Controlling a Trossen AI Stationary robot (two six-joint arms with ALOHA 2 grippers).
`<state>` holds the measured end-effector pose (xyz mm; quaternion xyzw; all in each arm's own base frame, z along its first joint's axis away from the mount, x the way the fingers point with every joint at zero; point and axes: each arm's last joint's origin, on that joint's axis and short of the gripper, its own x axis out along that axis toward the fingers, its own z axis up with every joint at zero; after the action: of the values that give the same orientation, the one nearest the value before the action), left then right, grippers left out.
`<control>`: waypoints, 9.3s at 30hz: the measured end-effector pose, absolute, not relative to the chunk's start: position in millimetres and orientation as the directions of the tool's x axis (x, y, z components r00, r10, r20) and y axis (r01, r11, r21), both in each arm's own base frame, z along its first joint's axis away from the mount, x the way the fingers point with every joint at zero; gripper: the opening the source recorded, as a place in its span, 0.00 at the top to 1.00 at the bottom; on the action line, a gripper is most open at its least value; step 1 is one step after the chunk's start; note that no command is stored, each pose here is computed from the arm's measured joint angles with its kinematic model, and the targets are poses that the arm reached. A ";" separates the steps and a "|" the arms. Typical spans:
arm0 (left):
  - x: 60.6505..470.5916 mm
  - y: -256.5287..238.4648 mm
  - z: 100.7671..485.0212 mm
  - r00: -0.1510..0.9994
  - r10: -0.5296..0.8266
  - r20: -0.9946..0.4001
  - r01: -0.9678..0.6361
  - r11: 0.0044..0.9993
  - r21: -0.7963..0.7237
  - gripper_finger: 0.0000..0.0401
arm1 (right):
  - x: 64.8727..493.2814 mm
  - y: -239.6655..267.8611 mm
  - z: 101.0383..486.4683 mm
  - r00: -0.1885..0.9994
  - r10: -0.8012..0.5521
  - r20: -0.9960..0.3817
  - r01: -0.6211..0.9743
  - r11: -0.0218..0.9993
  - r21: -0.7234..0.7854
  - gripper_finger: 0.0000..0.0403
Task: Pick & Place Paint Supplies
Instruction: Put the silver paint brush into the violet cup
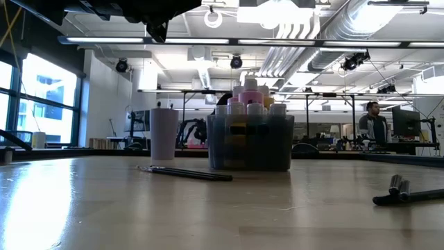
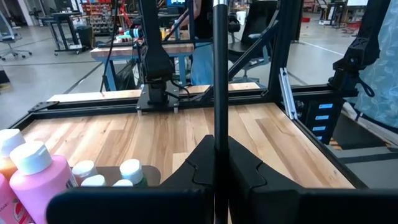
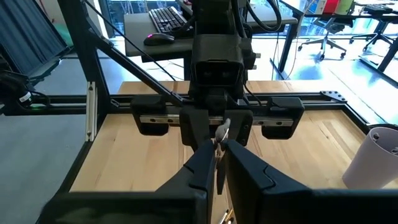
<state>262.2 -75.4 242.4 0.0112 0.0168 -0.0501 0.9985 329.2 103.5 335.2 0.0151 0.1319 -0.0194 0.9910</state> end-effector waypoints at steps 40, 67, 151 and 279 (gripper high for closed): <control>262.4 -75.4 242.9 0.995 -0.097 -0.026 0.097 0.995 0.012 0.98 | 329.6 104.0 336.0 0.965 0.003 -0.261 -0.007 1.000 -0.014 0.96; 222.5 -61.4 275.4 0.998 -0.043 -0.056 0.047 0.996 0.081 0.69 | 330.8 97.3 333.2 0.957 -0.005 -0.291 -0.005 0.999 -0.034 0.99; 286.7 -59.3 274.6 0.955 -0.152 -0.255 0.099 0.973 -0.210 0.96 | 353.6 71.5 303.6 0.910 0.063 -0.410 -0.059 0.998 0.024 0.90; 187.8 5.8 259.1 0.810 -0.034 -0.586 0.098 0.992 0.079 1.00 | 212.7 182.0 315.2 0.807 -0.215 -0.550 0.190 0.976 -0.104 0.99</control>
<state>187.8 5.8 259.1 0.0529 0.3063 -0.0347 0.9498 212.7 182.0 315.2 -0.0218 0.2917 -0.1065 0.9503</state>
